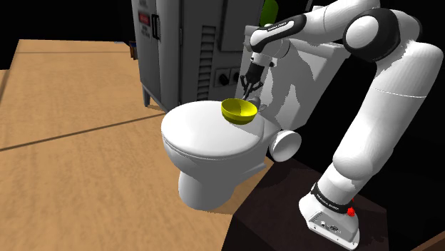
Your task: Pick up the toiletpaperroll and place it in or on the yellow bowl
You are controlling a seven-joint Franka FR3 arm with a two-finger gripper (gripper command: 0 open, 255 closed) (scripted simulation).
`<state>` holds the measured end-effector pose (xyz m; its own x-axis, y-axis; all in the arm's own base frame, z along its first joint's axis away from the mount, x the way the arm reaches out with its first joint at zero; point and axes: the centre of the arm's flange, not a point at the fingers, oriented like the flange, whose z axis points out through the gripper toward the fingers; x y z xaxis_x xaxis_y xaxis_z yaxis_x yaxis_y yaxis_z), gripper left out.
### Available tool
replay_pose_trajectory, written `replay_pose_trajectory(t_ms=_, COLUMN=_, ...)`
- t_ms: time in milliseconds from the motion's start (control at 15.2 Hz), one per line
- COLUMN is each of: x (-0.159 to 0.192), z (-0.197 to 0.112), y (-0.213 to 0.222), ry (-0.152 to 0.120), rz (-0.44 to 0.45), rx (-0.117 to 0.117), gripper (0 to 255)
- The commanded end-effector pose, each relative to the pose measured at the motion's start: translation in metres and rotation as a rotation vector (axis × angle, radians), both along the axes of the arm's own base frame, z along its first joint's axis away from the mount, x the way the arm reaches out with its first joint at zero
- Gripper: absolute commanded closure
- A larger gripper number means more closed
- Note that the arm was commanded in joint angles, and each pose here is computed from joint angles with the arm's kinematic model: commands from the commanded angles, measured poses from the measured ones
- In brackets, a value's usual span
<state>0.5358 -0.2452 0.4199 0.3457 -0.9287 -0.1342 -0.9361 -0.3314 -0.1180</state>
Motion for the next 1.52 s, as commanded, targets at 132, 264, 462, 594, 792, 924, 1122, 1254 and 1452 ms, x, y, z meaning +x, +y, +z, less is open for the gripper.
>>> replay_pose_trajectory(t_ms=132, x=0.000, z=0.000, y=0.000, ry=0.000, rz=0.000, rx=0.000, gripper=255)
replay_pose_trajectory(t_ms=264, x=0.000, z=0.000, y=0.000, ry=0.000, rz=0.000, rx=0.000, gripper=255)
replay_pose_trajectory(t_ms=462, x=0.000, z=0.016, y=0.000, ry=0.000, rz=0.000, rx=0.000, gripper=255)
replay_pose_trajectory(t_ms=594, x=0.000, z=0.026, y=0.000, ry=0.000, rz=0.000, rx=0.000, gripper=255)
replay_pose_trajectory(t_ms=792, x=0.000, z=0.042, y=0.000, ry=0.000, rz=0.000, rx=0.000, gripper=255)
replay_pose_trajectory(t_ms=924, x=0.000, z=0.053, y=0.000, ry=0.000, rz=0.000, rx=0.000, gripper=255)
replay_pose_trajectory(t_ms=1122, x=0.000, z=0.068, y=0.000, ry=0.000, rz=0.000, rx=0.000, gripper=255)
replay_pose_trajectory(t_ms=1254, x=0.000, z=0.079, y=0.000, ry=0.000, rz=0.000, rx=0.000, gripper=255)
replay_pose_trajectory(t_ms=1452, x=0.000, z=0.095, y=0.000, ry=0.000, rz=0.000, rx=0.000, gripper=255)
